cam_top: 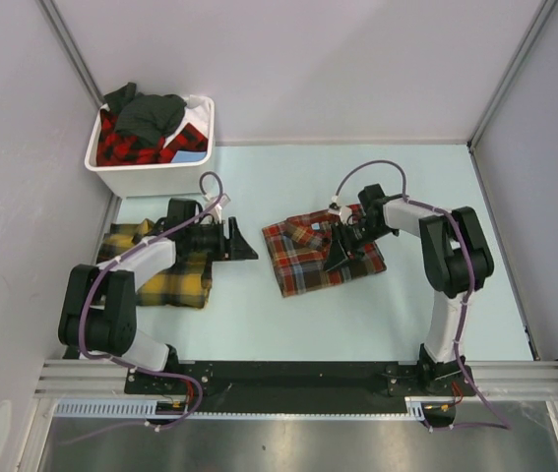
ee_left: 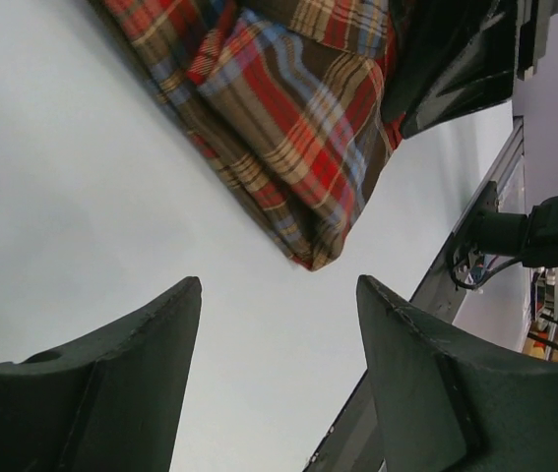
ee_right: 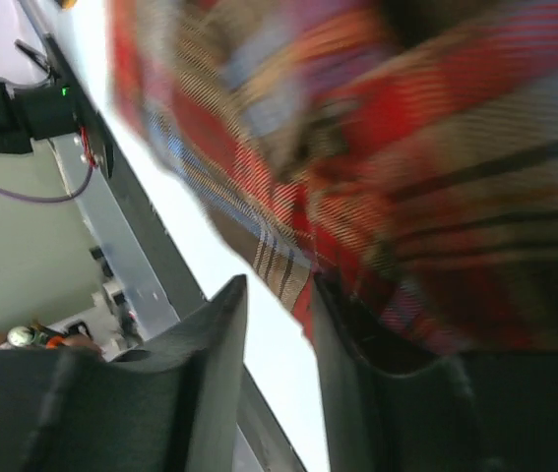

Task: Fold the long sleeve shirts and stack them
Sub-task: Fold the shirt

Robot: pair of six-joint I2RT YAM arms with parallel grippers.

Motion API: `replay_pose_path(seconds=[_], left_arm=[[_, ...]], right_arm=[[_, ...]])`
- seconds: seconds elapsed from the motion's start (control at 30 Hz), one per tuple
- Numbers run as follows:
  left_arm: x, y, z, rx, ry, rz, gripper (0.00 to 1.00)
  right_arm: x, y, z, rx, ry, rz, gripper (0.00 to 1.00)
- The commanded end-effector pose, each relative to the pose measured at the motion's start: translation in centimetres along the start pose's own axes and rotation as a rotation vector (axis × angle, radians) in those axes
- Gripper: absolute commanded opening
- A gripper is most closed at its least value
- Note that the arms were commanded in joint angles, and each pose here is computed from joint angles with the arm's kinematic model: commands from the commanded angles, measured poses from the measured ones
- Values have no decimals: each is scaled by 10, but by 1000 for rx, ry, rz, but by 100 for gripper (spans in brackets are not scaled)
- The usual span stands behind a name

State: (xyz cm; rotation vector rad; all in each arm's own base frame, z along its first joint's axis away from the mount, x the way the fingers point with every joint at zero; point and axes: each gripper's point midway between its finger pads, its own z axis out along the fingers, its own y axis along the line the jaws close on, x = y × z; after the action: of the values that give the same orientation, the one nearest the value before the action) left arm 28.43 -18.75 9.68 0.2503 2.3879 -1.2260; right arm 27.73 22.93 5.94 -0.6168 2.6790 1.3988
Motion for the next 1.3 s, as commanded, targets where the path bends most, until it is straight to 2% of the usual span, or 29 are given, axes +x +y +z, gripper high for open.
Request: replay_pose_path(seconds=[0.0,0.1,0.23,0.3,0.4,0.47,0.57,0.73,0.83,1.0,1.07,1.1,1.27], left_arm=[[-3,7,-12,-29,-51,-48,70],[7,13,-12,-39,-51,-100,72],[11,12,-11,-29,-75,-159,74],[14,12,-10,-23,-79,-167,74],[10,11,-9,-16,-85,-155,74],[8,10,-10,-12,-82,-145,74],[3,9,-11,-17,-87,-136,74],[2,11,-13,-46,-88,-132,78],[8,13,-14,-56,-99,-156,81],[15,15,-10,-43,-101,-218,84],[8,15,-8,-34,-116,-220,84],[6,18,-6,-39,-116,-231,84],[2,25,0,-70,-109,-328,84]], right_arm=[[-19,-26,-4,74,-63,-31,40],[-17,-3,-17,101,-40,-104,45],[-31,55,-42,72,-104,-240,46],[-37,73,-38,62,-147,-343,44],[-47,83,-21,85,-175,-445,36],[-43,67,3,64,-105,-371,32],[-45,42,26,54,-64,-275,31],[-68,2,50,146,-85,-262,33],[-76,10,43,211,-86,-346,37],[-54,63,24,243,-79,-522,44],[-49,83,9,275,-123,-626,45],[-28,84,18,276,-84,-664,44],[3,86,41,341,-33,-916,43]])
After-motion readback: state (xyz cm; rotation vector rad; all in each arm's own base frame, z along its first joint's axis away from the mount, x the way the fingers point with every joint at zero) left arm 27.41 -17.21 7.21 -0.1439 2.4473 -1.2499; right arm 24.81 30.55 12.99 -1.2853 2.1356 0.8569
